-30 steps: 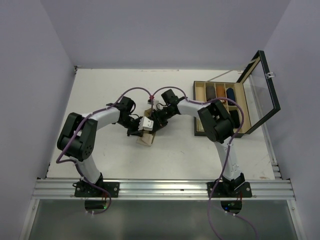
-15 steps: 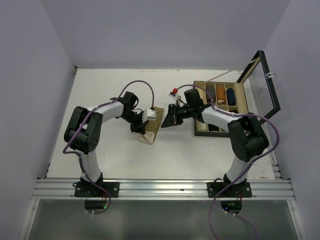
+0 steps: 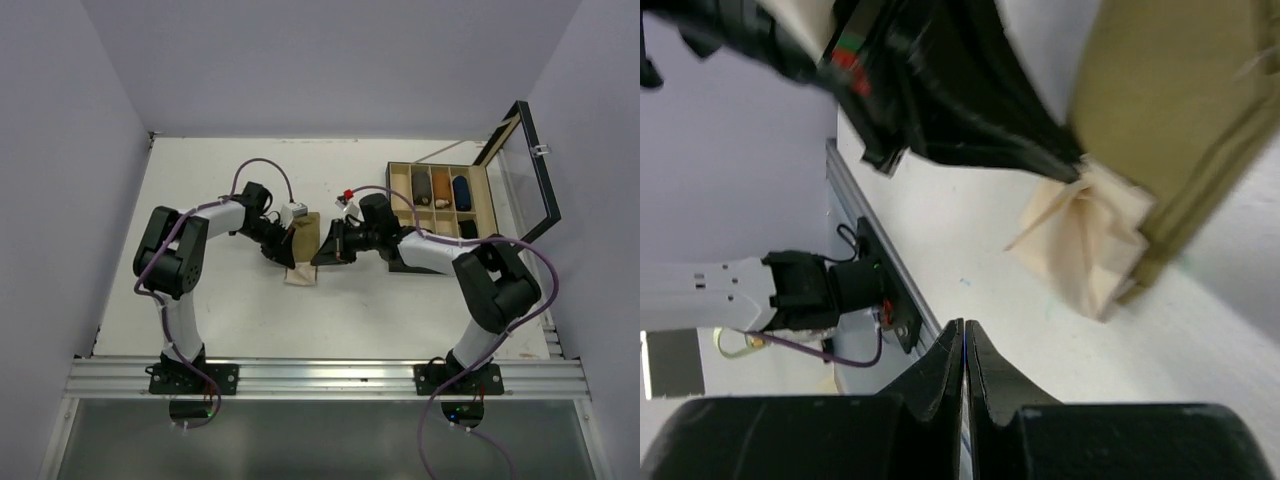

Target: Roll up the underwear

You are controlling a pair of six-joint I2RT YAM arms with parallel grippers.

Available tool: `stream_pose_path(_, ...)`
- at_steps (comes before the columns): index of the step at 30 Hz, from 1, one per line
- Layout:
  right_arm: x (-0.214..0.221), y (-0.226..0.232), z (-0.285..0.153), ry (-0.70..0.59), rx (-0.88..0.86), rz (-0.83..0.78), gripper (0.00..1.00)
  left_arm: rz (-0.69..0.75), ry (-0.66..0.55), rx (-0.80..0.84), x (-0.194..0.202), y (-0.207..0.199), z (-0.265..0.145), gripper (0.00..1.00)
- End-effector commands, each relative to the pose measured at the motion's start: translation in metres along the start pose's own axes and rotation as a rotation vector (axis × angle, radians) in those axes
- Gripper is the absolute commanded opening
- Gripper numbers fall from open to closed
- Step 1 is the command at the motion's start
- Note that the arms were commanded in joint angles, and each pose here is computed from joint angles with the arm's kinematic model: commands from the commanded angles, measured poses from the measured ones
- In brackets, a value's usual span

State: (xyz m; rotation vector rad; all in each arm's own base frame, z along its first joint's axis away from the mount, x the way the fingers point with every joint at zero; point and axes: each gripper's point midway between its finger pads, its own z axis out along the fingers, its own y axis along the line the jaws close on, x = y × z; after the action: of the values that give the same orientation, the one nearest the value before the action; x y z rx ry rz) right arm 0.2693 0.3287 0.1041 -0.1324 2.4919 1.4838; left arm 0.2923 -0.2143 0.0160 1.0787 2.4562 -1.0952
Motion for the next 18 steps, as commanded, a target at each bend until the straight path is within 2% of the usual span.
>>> stream_pose_path(1,0.004,0.032,0.010,-0.005,-0.054,-0.056,0.07,-0.161,0.040,-0.040,0.021,0.016,0.015,0.00)
stream_pose_path(7,0.015,0.009,0.028,0.085,-0.035,-0.025,0.05,-0.193,0.039,-0.031,0.020,0.018,0.017,0.02)
stream_pose_path(12,0.019,-0.003,0.037,0.103,-0.033,-0.032,0.05,-0.206,0.035,-0.029,0.022,0.021,0.016,0.05)
stream_pose_path(18,0.027,-0.021,0.048,0.127,0.005,-0.069,0.03,-0.205,0.028,-0.022,0.023,0.022,0.015,0.13)
